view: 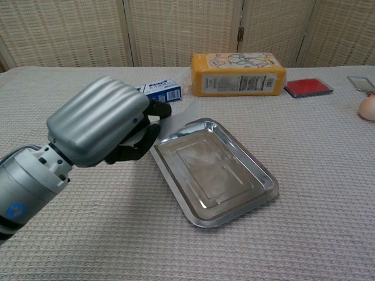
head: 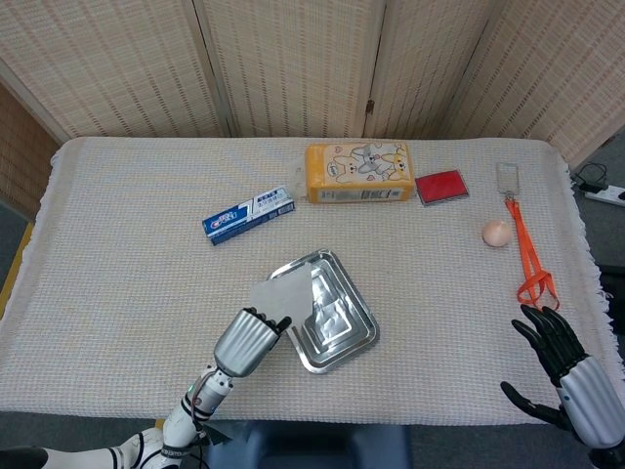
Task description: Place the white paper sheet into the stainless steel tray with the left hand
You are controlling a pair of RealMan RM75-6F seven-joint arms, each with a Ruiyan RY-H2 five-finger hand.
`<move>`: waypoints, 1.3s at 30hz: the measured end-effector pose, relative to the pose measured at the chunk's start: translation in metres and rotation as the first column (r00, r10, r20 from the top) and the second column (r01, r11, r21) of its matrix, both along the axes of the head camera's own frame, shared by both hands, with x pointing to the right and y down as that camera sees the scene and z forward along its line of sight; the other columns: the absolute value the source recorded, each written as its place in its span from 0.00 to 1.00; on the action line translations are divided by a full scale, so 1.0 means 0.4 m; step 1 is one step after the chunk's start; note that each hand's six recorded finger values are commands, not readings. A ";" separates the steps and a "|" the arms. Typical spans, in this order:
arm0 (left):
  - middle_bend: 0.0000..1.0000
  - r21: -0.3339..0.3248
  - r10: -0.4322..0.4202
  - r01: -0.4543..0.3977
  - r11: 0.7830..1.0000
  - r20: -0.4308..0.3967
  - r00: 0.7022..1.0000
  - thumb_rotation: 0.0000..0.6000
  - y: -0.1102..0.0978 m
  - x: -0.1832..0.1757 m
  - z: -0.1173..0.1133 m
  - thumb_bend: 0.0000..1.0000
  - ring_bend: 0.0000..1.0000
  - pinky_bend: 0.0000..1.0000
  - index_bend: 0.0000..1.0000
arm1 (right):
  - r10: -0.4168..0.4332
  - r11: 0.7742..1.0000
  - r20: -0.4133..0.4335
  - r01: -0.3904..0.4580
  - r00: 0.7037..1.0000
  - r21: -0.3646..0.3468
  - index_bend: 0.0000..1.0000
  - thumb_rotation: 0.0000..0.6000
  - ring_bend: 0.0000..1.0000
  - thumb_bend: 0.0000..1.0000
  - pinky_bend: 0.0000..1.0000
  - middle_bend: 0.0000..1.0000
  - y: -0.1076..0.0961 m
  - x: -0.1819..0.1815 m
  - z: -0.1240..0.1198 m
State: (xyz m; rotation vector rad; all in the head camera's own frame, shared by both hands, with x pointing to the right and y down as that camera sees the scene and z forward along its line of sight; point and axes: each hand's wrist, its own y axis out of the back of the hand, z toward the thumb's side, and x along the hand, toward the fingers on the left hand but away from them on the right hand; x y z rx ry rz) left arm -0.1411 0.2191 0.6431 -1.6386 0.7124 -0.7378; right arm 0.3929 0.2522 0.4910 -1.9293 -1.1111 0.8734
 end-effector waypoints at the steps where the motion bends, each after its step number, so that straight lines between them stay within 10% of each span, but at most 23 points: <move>1: 1.00 -0.004 0.010 -0.010 1.000 -0.001 1.000 1.00 0.002 0.015 0.006 0.69 1.00 1.00 0.61 | 0.001 1.000 0.001 -0.001 1.000 -0.001 0.00 1.00 0.00 0.32 0.00 0.00 -0.001 0.001 0.000; 12: 1.00 -0.034 0.064 -0.063 0.997 0.028 0.998 1.00 0.019 0.104 0.071 0.67 1.00 1.00 0.51 | 0.025 1.000 0.032 -0.025 0.999 0.004 0.00 1.00 0.00 0.32 0.00 0.00 -0.014 0.023 -0.019; 21: 1.00 -0.072 0.047 -0.043 0.996 0.061 0.997 1.00 0.025 0.112 0.101 0.23 1.00 1.00 0.13 | 0.027 1.000 0.042 -0.027 0.999 0.007 0.00 1.00 0.00 0.32 0.00 0.00 -0.016 0.025 -0.024; 39: 1.00 -0.104 0.076 -0.076 0.992 0.001 0.997 1.00 0.056 0.114 0.048 0.33 1.00 1.00 0.20 | 0.014 1.000 0.043 -0.015 0.999 0.006 0.00 1.00 0.00 0.32 0.00 0.00 -0.014 0.015 -0.020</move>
